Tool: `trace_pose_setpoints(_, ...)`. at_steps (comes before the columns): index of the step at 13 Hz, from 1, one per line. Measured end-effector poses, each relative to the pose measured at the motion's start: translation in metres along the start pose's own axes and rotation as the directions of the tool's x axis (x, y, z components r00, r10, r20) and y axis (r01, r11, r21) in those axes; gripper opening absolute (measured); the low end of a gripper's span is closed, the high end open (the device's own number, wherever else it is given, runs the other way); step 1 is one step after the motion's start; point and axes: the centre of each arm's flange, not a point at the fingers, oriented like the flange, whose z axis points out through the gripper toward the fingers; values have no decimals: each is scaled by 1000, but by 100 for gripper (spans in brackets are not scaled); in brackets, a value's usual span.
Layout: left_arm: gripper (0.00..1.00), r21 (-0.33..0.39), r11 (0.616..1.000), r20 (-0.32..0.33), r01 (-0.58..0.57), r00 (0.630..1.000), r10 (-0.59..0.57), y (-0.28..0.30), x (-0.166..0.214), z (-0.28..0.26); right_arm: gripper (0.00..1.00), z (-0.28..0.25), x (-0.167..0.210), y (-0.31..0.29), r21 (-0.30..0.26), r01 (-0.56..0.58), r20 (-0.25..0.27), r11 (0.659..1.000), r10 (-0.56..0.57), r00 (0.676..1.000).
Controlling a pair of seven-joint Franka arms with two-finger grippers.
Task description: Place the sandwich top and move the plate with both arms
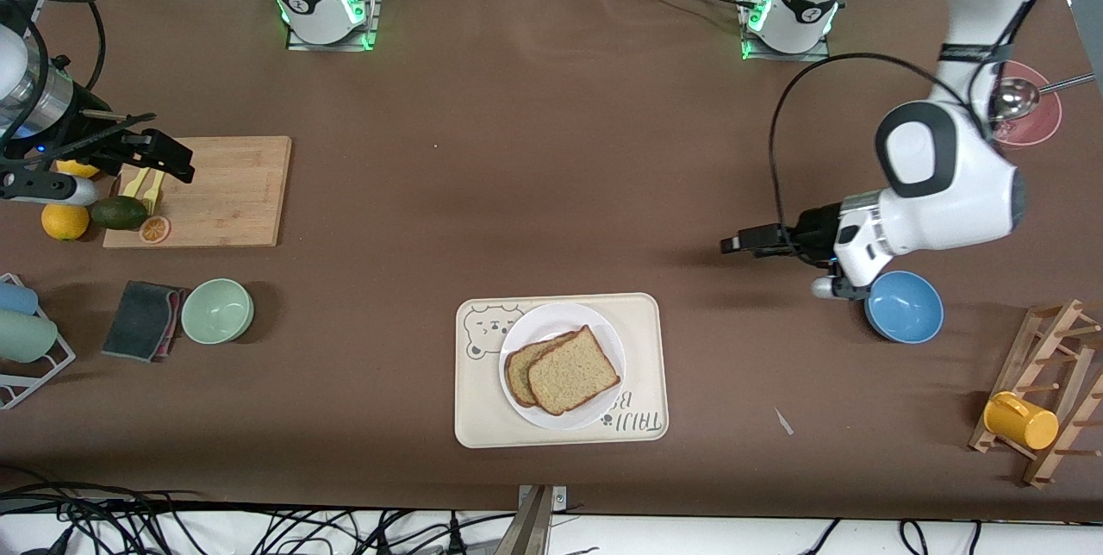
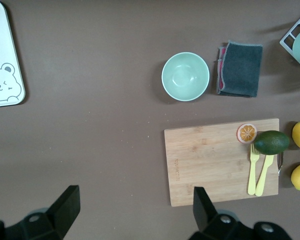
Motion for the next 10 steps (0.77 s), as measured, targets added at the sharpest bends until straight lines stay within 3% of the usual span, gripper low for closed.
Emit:
trace_pose_setpoints(2, 100, 86, 996, 20, 12, 1000, -14, -4, -7, -36, 100, 0, 0, 1, 0, -2, -2, 1000, 2, 1000)
trace_pose_setpoints(4, 100, 225, 974, 44, -21, 999, 12, -12, -10, -72, 100, 0, 1, 2, 0, -3, -3, 1000, 3, 1000)
trace_pose_setpoints(8, 100, 483, 874, 0, -41, 999, 47, -12, -16, -128, 100, 2, 1, 1, 19, -7, 3, 1000, 7, 1000)
trace_pose_setpoints(10, 100, 569, 821, -36, -47, 996, 82, -3, -26, -157, 100, 2, 1, 0, 29, -8, 5, 1000, 8, 1000)
